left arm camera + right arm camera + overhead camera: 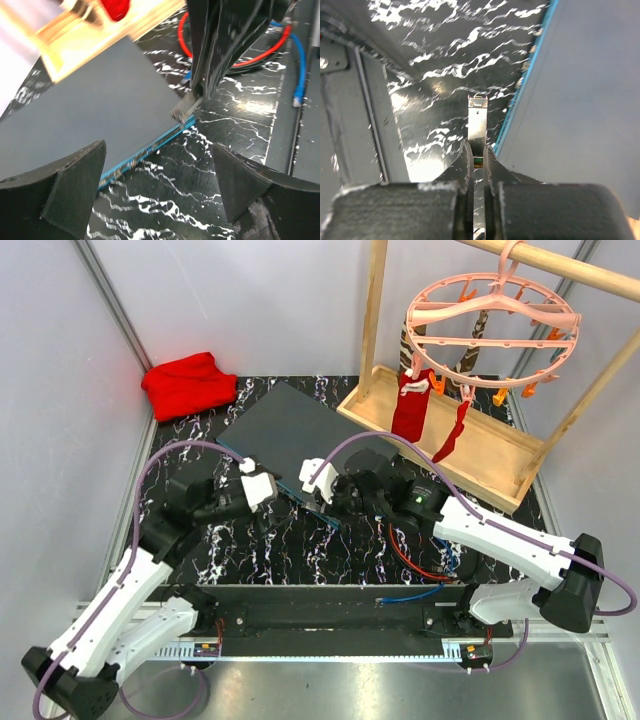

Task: Insert the plug into the switch port
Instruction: Pick up the plug from the center of the board.

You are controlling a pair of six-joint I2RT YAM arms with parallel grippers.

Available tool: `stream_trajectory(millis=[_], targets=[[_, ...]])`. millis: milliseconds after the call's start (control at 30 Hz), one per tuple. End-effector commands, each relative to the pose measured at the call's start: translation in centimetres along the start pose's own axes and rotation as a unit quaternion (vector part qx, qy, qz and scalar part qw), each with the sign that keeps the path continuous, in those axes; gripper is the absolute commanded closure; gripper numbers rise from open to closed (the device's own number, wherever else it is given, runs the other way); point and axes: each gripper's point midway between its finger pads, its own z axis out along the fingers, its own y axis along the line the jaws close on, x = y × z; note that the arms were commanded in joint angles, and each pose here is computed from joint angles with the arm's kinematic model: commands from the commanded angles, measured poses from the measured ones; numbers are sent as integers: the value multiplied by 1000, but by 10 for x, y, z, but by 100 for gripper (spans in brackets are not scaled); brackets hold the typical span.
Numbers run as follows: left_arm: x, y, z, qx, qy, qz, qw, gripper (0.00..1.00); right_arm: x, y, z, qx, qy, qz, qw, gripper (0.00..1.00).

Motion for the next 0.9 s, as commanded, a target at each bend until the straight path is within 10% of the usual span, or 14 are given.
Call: stream_trajectory(millis=[0, 867], targets=[[-44, -6, 7, 69, -65, 61, 994, 12, -12, 8, -13, -30, -14, -26, 999, 100], [-24, -22, 46, 170, -10, 31, 985, 59, -32, -1, -20, -21, -33, -55, 998, 100]])
